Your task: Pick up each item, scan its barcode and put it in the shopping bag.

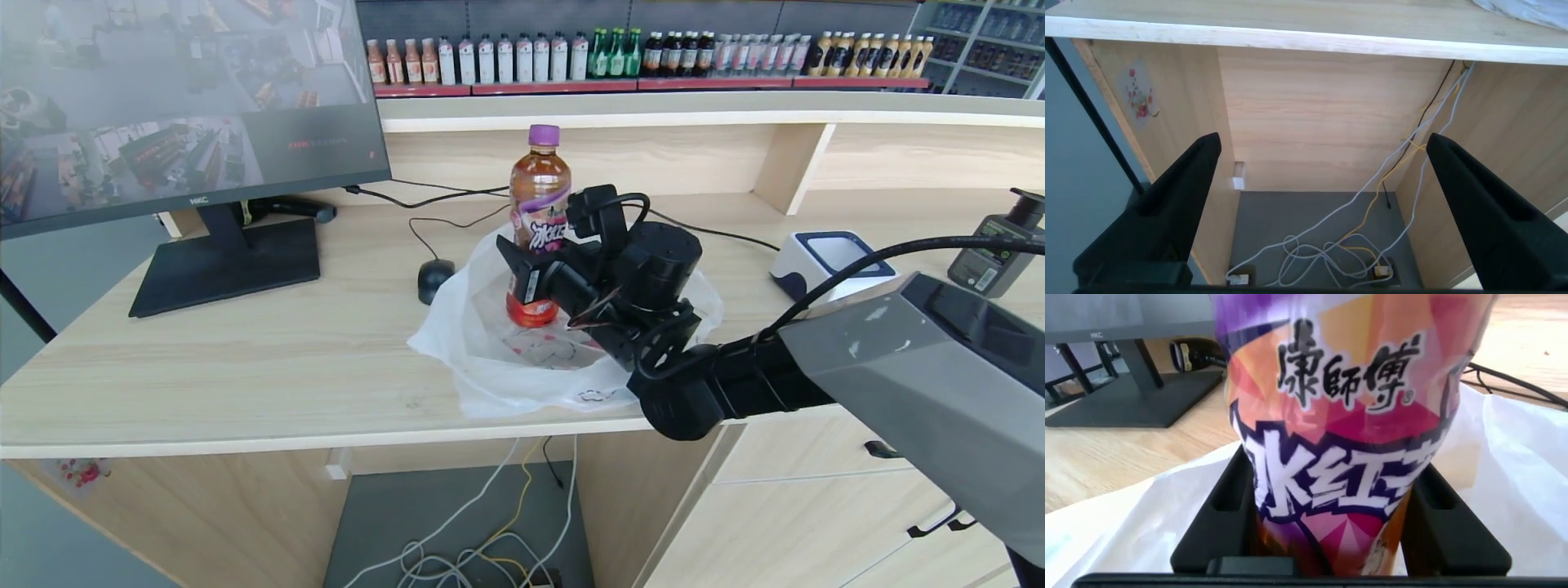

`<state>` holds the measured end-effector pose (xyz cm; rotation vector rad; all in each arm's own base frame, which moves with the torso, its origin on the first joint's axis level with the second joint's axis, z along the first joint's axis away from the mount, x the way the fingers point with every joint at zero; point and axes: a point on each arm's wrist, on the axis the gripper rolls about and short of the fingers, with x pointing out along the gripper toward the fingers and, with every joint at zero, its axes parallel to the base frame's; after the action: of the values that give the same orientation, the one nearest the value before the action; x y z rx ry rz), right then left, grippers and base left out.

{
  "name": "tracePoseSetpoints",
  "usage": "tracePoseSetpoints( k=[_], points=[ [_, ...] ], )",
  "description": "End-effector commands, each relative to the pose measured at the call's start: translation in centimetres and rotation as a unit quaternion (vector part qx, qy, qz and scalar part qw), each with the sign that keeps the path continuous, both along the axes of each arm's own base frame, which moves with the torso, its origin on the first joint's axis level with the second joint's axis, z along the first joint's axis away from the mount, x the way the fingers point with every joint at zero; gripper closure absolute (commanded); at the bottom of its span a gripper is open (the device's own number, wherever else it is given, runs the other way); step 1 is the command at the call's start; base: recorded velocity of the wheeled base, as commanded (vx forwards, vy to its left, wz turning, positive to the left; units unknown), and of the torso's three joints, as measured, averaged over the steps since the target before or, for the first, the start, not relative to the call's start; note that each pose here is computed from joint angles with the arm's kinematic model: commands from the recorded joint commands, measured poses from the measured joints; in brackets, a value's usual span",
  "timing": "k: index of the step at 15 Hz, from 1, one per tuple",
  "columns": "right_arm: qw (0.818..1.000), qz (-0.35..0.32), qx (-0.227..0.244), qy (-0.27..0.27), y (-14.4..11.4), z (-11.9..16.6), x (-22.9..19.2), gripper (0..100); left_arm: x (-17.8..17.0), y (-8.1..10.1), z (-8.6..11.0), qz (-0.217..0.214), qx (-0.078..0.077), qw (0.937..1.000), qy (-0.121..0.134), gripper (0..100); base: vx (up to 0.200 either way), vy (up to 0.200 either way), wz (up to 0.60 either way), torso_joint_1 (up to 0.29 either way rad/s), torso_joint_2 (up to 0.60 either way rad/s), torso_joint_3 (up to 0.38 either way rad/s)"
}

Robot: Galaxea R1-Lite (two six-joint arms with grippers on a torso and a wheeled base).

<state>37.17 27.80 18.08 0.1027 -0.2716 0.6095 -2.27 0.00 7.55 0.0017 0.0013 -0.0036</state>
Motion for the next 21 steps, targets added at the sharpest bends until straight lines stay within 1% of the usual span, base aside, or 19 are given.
tracePoseSetpoints(
  k=[1,2,12,13,21],
  points=[
    [1.0,-0.001,-0.006,0.001,-0.2,-1.23,-0.31,100,0.0,0.0,0.0,0.0,0.001,1.0,0.0,0,0.0,0.0,0.0,0.0,0.0,0.0],
    [1.0,0.0,-0.012,0.009,-0.34,-1.73,-0.62,100,0.0,0.0,0.0,0.0,0.001,1.0,0.0,0,0.0,0.0,0.0,0.0,0.0,0.0],
    [1.0,-0.001,-0.01,0.004,-0.48,-1.77,-0.69,100,0.0,0.0,0.0,0.0,0.001,1.0,0.0,0,0.0,0.0,0.0,0.0,0.0,0.0],
    [1.0,-0.001,-0.01,0.005,-0.48,-1.77,-0.69,0,0.0,0.0,0.0,0.0,0.001,1.0,0.0,0,0.0,0.0,0.0,0.0,0.0,0.0],
    [1.0,0.0,-0.003,0.001,-0.29,-1.63,-0.88,0,0.0,0.0,0.0,0.0,0.001,1.0,0.0,0,0.0,0.0,0.0,0.0,0.0,0.0]
  ],
)
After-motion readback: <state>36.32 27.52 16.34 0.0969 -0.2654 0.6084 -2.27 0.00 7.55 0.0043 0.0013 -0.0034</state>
